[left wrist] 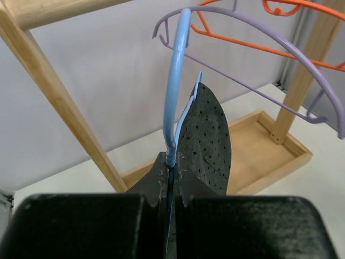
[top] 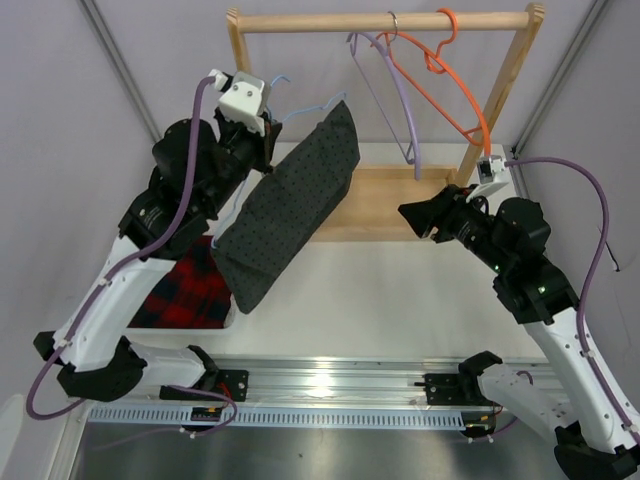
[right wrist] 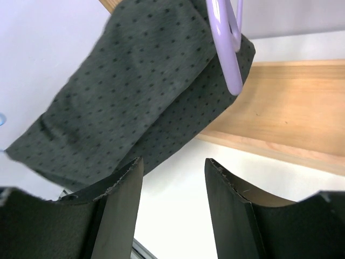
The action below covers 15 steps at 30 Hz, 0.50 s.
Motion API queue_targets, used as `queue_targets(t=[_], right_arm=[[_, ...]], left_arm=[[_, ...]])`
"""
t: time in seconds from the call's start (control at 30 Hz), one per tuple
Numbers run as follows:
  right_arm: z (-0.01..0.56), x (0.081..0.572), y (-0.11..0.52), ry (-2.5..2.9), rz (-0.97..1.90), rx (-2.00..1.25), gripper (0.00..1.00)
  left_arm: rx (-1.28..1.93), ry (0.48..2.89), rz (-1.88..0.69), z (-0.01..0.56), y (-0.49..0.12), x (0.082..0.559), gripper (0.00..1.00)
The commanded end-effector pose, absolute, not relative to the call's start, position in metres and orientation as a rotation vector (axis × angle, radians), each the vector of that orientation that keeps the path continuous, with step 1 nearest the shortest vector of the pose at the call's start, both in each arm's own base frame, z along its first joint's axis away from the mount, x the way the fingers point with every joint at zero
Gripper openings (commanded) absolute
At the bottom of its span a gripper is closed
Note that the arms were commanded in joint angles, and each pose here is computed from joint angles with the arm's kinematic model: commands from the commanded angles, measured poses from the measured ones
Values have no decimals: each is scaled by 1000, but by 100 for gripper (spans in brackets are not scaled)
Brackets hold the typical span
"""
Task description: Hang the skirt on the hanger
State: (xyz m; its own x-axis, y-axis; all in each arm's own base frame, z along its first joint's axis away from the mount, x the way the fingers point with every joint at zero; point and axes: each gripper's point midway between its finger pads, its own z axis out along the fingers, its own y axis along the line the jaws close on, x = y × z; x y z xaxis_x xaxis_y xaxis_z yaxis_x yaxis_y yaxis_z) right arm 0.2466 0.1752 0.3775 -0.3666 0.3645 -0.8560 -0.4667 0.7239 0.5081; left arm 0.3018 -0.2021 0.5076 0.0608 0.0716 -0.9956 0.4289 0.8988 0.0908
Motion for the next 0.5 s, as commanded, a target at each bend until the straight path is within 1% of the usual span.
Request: queue_targets(t=[0.0,0.03,0.07,0.1,0.17,0.2,0.27,0.3,0.47], right_arm=[[404,238,174,1683,893,-103,55],[407,238,173,1678,892,-103,55],[408,238,173,1677,888,-110,55],[409,238,173,1677,886,-114,54],[413,239,173,1671,881,-121,54],[415,240,174,1669,886,-124,54],[417,240,177,1666,897,-138,53],[418,240,178,1664,900,-143,53],[419,240,179,1651,902,-152,53]], left_arm=[[310,1364,-246,563,-183,315,0],[297,1354,-240,570,-178,320,0],[303,1377,-232,563,-184,333,0],[281,1350,-245,577,-180,333,0],[285,1374,-256,570,-185,353,0],[260,1349,-252,583,-177,356,0],[256,1356,-271,579,-182,370,0],[237,1335,-273,588,-175,373,0],[189,1316,-297,590,-173,399,0]])
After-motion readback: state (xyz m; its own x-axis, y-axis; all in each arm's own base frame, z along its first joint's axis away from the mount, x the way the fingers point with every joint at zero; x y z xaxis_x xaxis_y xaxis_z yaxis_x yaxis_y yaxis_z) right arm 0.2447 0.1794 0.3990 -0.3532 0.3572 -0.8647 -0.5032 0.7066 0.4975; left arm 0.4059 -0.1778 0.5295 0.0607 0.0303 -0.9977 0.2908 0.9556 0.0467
